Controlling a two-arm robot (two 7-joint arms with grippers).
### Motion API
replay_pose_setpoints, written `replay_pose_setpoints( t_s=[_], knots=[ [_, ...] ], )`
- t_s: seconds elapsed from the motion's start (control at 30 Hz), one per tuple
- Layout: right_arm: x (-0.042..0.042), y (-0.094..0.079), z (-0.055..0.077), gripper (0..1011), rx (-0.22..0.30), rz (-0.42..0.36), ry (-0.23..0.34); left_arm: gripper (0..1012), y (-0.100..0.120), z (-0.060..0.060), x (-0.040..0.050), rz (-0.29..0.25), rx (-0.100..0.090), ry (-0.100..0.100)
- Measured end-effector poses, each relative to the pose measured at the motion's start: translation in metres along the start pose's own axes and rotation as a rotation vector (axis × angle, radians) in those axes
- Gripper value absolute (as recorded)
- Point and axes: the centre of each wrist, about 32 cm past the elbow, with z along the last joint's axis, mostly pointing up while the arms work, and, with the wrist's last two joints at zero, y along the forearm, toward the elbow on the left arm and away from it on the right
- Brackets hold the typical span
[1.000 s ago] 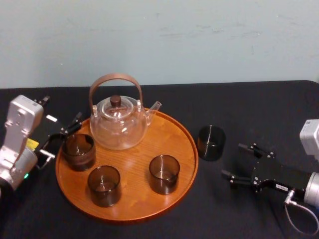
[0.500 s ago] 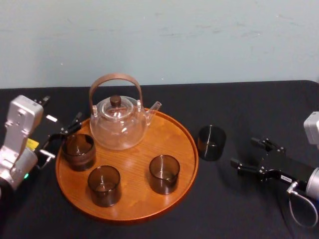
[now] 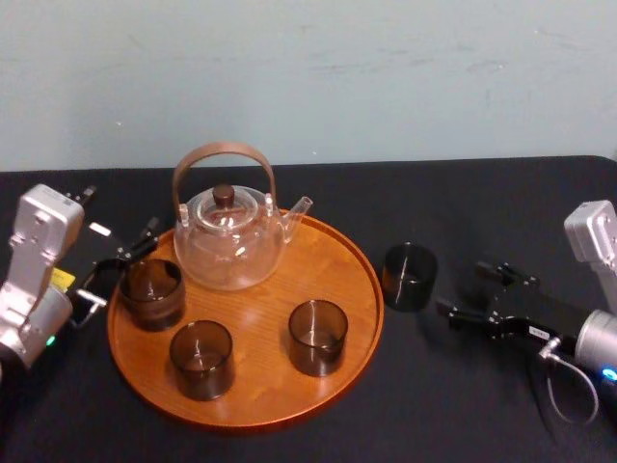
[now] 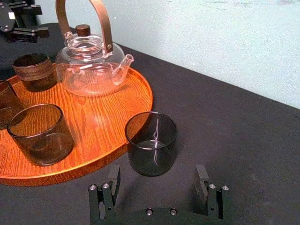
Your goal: Pick up the glass from the table and place it on the tray.
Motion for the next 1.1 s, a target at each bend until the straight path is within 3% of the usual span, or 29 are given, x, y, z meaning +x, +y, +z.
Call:
replay_pose_setpoints(
  t_s=[1.1],
  knots=[
    [0.0103, 0.048, 0.013, 1002, -0.036, 0.052, -0.021, 1001, 0.000, 0.000, 0.0000, 0.000, 0.000, 0.000]
  ],
)
